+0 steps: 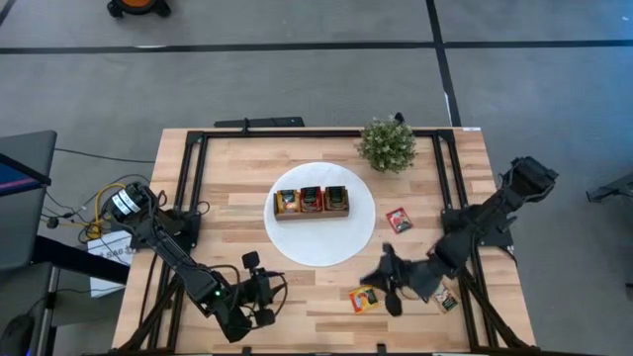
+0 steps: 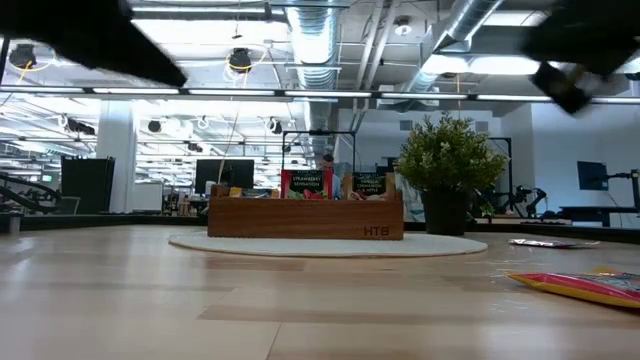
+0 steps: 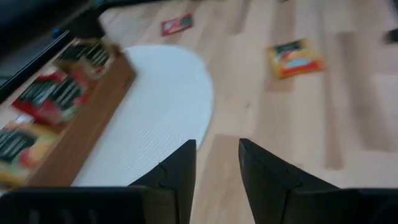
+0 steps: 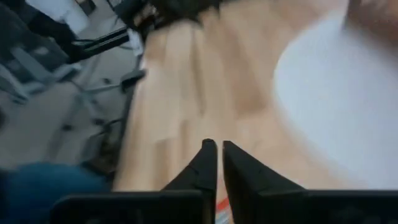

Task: Pick & Place Tea
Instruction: Put the orange tea bag into the left section of the wooden organizer

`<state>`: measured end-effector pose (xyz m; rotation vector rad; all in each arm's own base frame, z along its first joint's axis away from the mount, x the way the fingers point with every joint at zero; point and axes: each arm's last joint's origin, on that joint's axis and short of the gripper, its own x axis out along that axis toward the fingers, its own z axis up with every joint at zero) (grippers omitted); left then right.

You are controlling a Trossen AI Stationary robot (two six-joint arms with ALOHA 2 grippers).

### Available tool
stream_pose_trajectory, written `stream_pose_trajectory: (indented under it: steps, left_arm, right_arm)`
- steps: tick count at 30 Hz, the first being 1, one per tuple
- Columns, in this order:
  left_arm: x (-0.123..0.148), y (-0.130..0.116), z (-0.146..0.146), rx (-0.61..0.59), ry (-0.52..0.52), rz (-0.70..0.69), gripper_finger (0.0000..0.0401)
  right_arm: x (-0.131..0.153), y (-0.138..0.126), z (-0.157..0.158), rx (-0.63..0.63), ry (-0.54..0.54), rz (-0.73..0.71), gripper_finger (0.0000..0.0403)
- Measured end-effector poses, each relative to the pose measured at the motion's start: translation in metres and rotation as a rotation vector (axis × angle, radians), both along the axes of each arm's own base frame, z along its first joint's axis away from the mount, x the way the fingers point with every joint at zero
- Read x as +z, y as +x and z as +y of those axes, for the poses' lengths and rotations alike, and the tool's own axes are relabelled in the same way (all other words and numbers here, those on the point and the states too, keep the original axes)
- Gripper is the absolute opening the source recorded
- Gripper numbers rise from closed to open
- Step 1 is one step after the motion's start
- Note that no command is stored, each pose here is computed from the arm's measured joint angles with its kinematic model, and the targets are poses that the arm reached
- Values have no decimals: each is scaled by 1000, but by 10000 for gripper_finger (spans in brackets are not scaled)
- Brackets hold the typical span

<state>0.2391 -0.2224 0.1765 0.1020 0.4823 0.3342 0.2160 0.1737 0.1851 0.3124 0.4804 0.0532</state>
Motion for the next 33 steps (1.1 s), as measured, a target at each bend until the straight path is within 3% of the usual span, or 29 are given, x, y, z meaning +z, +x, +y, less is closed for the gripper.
stream_pose_trajectory:
  steps: [3,7,10,15,19,24,33]
  left_arm:
    - [6,6,-8,-85,-29,-26,115]
    - [8,20,-20,-288,-92,-45,115]
    - [-3,38,-25,-419,-98,-80,111]
    - [-31,68,-15,-473,-138,-128,80]
    - [-53,91,1,-454,-206,-103,42]
    - [-74,119,6,-490,-212,-59,9]
    - [-97,152,8,-521,-225,-40,0]
  right_arm:
    - [-8,-12,14,-34,202,91,48]
    - [-23,-24,25,-116,432,267,109]
    - [-39,-29,27,-233,509,375,158]
    - [-64,-31,27,-374,577,515,210]
    - [-75,-27,27,-443,607,531,215]
    - [-79,-17,21,-482,644,532,206]
    - [-82,-1,11,-476,677,532,179]
